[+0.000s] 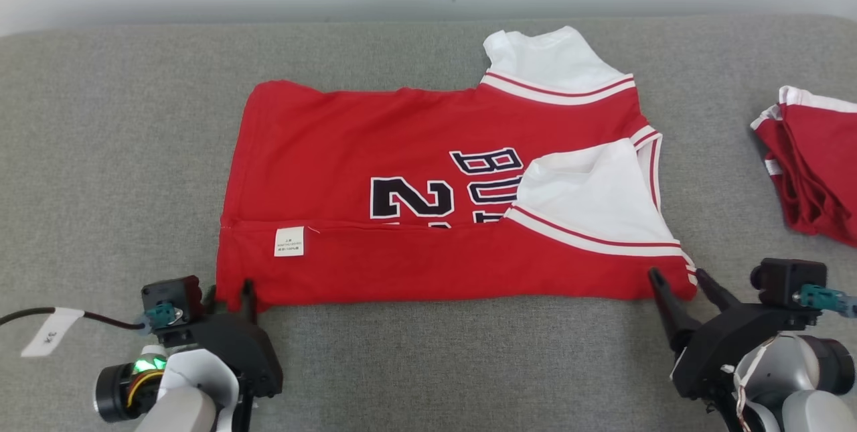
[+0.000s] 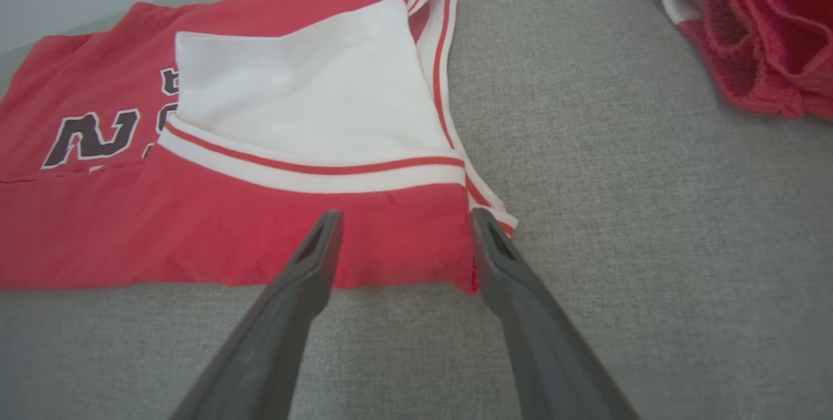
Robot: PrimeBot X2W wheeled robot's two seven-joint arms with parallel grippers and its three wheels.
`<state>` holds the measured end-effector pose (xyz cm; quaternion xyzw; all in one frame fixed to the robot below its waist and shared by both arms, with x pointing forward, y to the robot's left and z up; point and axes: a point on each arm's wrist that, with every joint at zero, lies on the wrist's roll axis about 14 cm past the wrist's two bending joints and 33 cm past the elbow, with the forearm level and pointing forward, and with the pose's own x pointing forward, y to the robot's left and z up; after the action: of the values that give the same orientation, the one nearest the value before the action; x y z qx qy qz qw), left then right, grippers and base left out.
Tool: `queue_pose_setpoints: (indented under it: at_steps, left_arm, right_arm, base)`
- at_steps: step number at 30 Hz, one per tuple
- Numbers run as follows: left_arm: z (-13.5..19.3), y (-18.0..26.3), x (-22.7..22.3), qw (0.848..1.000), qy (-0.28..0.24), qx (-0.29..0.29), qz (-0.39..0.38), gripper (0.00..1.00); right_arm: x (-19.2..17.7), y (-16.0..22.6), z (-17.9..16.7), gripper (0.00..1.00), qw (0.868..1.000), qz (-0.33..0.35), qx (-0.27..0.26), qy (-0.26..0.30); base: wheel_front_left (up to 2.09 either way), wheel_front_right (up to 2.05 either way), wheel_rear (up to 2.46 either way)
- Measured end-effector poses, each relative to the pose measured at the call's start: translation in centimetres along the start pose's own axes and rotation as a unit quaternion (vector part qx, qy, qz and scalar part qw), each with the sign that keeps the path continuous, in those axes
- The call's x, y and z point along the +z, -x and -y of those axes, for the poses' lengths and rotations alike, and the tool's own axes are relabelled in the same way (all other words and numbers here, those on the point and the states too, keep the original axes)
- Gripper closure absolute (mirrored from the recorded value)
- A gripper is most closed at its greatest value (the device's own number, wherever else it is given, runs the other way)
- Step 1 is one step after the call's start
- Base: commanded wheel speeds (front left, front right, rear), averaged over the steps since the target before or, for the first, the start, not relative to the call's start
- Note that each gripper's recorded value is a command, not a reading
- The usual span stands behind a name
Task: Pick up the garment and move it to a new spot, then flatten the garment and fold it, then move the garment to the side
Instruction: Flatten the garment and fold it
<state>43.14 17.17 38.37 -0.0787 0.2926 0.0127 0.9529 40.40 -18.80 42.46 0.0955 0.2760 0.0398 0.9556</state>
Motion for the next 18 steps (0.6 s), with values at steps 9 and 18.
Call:
queue_pose_setpoints:
  at_steps: [9, 18]
  left_arm:
    - [0.6, -0.6, -1.0, 1.0, 0.026, -0.003, 0.002, 1.0]
    - [0.5, -0.6, -1.0, 1.0, 0.028, -0.006, 0.007, 1.0]
  right_arm:
    - [-2.0, -1.3, 1.7, 0.0, 0.999, -0.033, -0.036, -0.005]
    - [-2.6, -2.4, 2.3, 0.0, 0.997, -0.052, -0.054, 0.01]
  base:
    - [0.0, 0.0, 0.0]
    - [0.0, 0.0, 0.0]
